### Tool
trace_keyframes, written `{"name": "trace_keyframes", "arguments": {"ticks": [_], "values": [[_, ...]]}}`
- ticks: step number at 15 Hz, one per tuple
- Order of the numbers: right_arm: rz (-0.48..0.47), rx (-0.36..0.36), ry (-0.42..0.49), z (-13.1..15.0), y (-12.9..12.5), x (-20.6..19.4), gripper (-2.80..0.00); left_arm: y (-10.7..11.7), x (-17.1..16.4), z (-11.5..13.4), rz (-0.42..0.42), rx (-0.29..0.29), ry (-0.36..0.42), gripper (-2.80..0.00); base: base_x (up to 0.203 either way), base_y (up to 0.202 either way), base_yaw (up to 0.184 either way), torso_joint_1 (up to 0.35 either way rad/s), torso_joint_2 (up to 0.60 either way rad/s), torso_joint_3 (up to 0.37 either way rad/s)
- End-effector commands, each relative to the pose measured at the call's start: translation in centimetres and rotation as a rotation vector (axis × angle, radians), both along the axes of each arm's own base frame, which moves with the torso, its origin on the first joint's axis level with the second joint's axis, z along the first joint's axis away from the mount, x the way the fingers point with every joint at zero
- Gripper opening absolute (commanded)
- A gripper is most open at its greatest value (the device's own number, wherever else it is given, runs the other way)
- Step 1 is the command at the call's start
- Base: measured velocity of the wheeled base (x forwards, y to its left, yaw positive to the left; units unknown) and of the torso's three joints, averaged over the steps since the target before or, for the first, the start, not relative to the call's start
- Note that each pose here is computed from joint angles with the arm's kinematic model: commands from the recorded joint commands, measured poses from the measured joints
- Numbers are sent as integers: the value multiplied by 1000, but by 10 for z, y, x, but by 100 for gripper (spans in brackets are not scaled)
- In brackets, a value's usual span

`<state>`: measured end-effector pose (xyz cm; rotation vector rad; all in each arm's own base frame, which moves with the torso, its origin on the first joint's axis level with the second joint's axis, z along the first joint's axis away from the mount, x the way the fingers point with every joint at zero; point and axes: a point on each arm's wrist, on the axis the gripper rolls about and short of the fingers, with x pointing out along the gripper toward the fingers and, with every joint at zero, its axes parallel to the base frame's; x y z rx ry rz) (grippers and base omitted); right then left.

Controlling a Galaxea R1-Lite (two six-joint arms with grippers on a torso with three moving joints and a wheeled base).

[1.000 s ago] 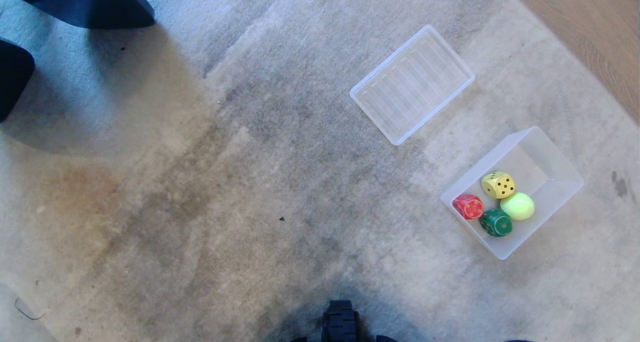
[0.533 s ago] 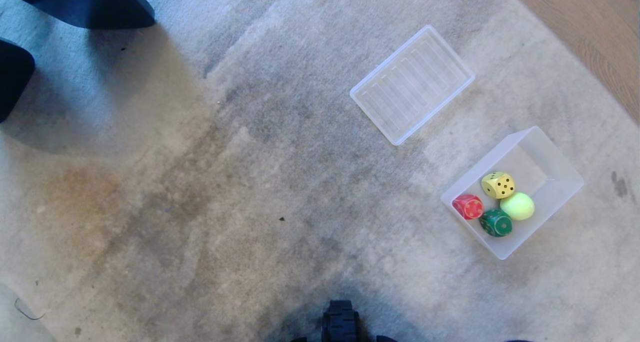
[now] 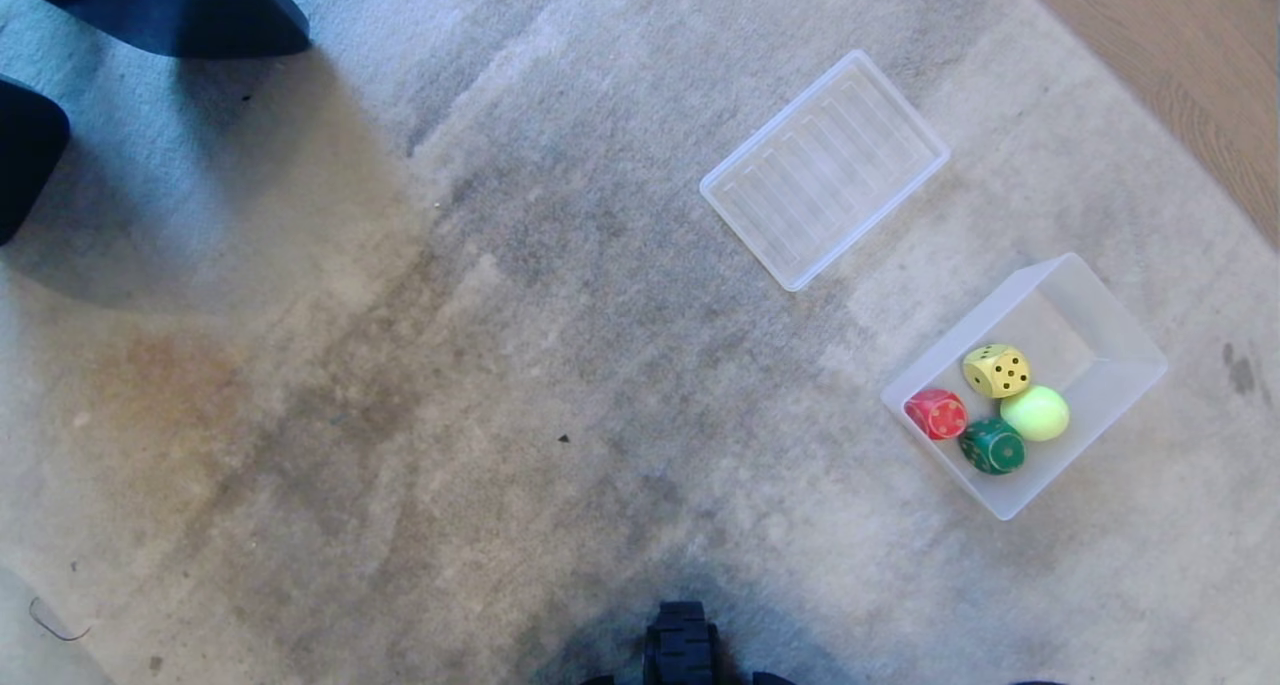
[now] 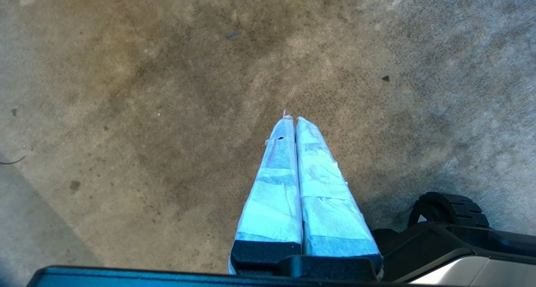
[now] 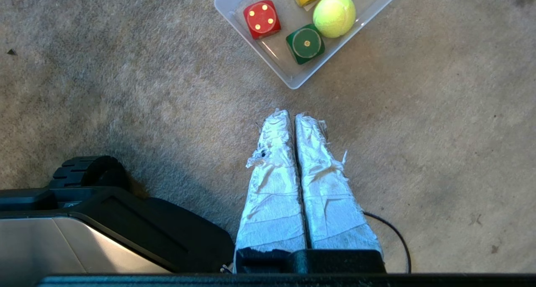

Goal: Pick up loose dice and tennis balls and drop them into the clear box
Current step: Pick up the ball on the table

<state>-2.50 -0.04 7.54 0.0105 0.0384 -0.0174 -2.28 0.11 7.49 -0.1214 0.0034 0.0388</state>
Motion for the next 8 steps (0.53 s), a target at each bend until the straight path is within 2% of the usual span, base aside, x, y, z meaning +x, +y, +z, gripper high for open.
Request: {"name": "trace_keyframes", "arguments": {"ticks": [1,4,8], "values": [[0,0,1,0,0,0,-280,0,0,0,4,-18,-2,-280,0,0,0,0,0,0],[0,0,1,0,0,0,-280,0,0,0,1,-3,0,-280,0,0,0,-1,-1,51],[0,0,2,0,0,0,-280,0,0,0,3,-9,0,-280,0,0,0,2,3,185]]}}
